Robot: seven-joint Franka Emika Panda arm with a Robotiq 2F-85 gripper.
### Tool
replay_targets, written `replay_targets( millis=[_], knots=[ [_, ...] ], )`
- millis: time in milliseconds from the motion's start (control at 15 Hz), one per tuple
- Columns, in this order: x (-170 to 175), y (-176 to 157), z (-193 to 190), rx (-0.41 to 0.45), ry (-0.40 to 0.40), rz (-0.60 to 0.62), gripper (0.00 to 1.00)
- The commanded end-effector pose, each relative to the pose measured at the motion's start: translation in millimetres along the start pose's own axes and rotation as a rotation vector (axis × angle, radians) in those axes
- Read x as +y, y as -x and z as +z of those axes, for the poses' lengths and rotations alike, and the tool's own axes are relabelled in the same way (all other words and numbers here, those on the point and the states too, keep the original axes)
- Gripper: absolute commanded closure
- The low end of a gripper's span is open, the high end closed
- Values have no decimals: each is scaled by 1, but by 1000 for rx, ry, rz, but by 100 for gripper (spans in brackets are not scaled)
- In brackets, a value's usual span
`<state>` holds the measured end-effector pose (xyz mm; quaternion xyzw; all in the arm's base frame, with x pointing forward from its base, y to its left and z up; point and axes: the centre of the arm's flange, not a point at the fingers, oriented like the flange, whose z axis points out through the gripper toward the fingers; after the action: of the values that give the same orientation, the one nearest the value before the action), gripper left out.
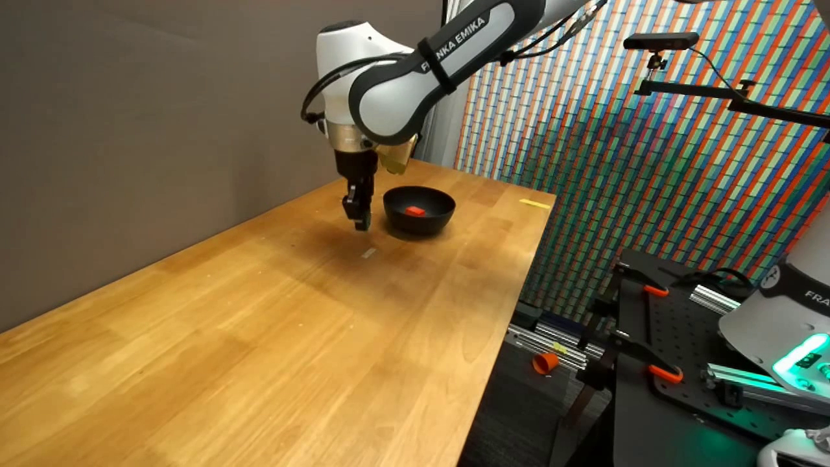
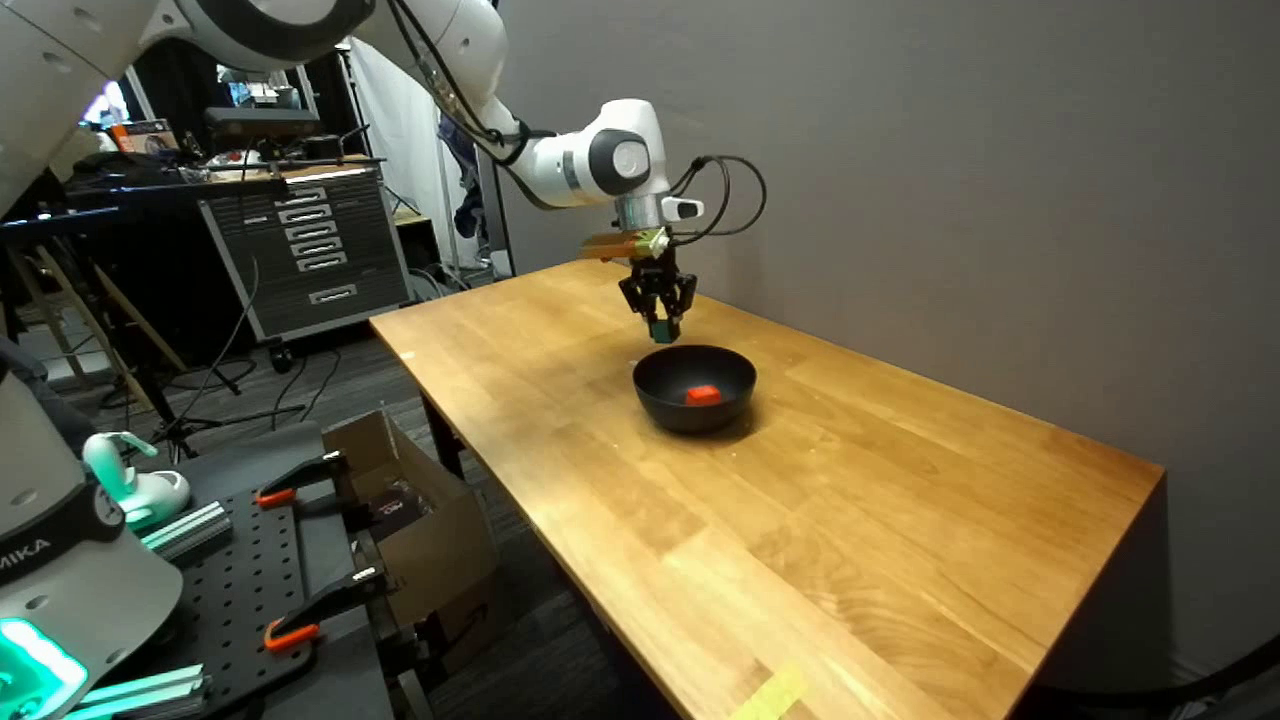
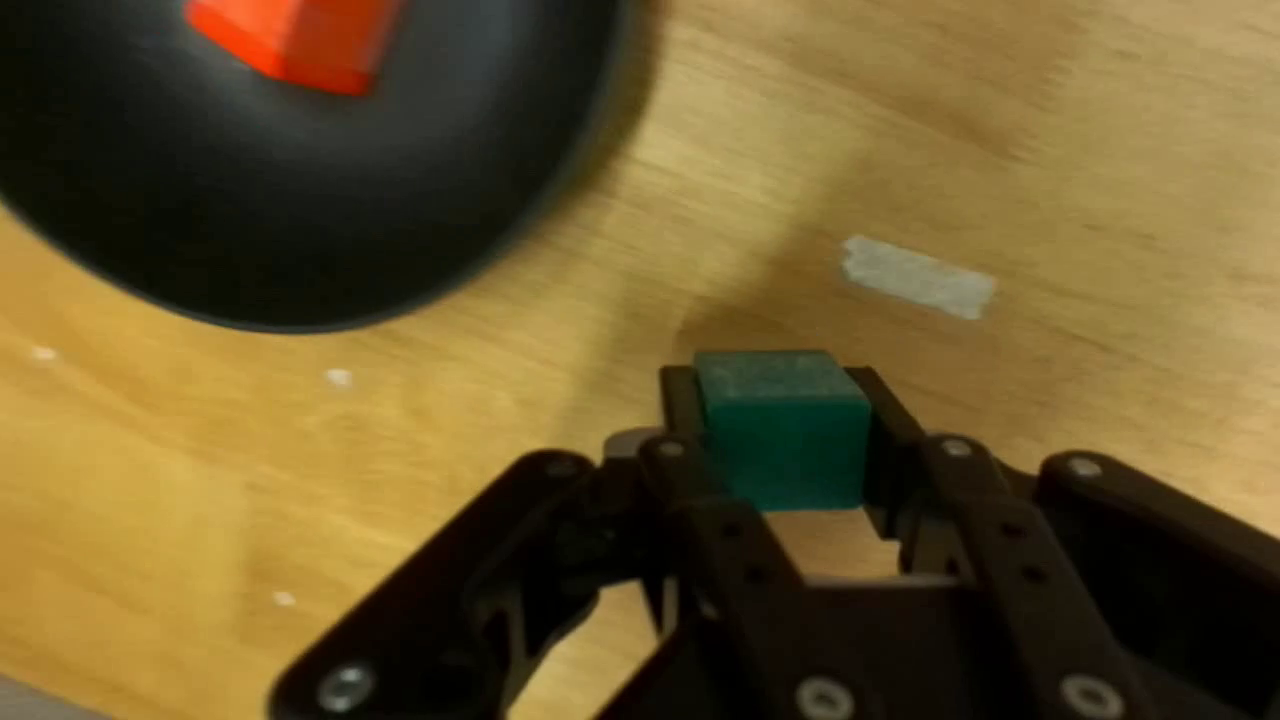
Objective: Put the blocks in the bowl
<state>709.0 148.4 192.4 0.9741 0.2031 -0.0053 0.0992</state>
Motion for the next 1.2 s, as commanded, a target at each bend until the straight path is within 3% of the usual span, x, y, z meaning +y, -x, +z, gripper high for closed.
replay_targets(
  millis=[0,267,333,467,733,1133],
  knots=[
    [51,46,-56,-38,97,168,84],
    [85,84,-74,-150,98,332,83],
    [87,94,-72,-178,75,358,37],
    [88,108,-72,-217,65,388,31],
    [90,135,-81,-206,61,433,1],
    [81,216,-128,-203,-26,463,0]
  ],
)
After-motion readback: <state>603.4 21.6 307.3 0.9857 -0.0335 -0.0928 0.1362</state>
